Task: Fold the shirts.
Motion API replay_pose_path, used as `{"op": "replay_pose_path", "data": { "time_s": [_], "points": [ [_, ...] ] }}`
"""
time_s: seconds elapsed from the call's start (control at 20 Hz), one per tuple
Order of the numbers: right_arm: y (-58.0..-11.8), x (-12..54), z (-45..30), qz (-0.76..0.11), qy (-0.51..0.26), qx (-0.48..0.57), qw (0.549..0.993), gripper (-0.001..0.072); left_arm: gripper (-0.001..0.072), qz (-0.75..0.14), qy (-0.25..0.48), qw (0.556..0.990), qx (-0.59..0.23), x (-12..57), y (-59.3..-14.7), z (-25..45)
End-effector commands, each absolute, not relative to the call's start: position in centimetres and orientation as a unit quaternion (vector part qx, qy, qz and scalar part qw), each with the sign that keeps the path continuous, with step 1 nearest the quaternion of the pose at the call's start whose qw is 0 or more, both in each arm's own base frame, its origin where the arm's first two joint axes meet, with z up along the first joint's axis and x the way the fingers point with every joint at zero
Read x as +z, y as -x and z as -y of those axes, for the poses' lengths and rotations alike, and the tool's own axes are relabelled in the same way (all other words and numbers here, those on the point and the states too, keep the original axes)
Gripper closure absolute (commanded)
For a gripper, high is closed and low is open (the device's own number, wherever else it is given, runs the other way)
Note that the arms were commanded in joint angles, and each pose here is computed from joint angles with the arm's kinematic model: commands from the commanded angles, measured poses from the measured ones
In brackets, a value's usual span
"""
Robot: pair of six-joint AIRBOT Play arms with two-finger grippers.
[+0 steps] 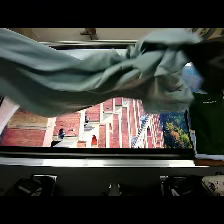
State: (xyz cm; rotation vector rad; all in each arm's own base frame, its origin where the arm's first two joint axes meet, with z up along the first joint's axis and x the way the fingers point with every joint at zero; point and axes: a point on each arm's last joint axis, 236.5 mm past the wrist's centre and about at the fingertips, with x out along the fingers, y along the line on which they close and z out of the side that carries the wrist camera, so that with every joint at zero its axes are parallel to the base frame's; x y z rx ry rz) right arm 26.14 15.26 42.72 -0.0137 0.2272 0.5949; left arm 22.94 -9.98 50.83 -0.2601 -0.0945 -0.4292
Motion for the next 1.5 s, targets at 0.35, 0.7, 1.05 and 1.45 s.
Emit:
{"op": "replay_pose_path", "data": {
  "time_s": [0.35, 0.7, 1.05, 1.45],
  "points": [
    [-30.0, 25.4, -9.0, -0.468, 0.056, 0.119, 0.874, 0.0680, 0.0684, -0.193, -0.038, 0.980, 0.039, 35.1, -30.7, 0.8],
    [-45.5, 3.7, -15.0, -0.537, -0.030, 0.084, 0.839, 0.0680, 0.0681, -0.456, 0.071, 0.884, 0.072, 9.0, -42.1, 1.4],
    [-46.9, 0.1, -19.0, -0.568, -0.146, 0.109, 0.803, 0.0186, 0.0014, -0.572, 0.191, 0.797, -0.029, 0.4, -42.4, 8.1],
    [-42.0, 0.3, 0.5, -0.666, -0.176, 0.054, 0.723, 0.0104, 0.0022, -0.669, 0.200, 0.716, 0.002, -0.6, -28.4, 1.5]
  ]
}}
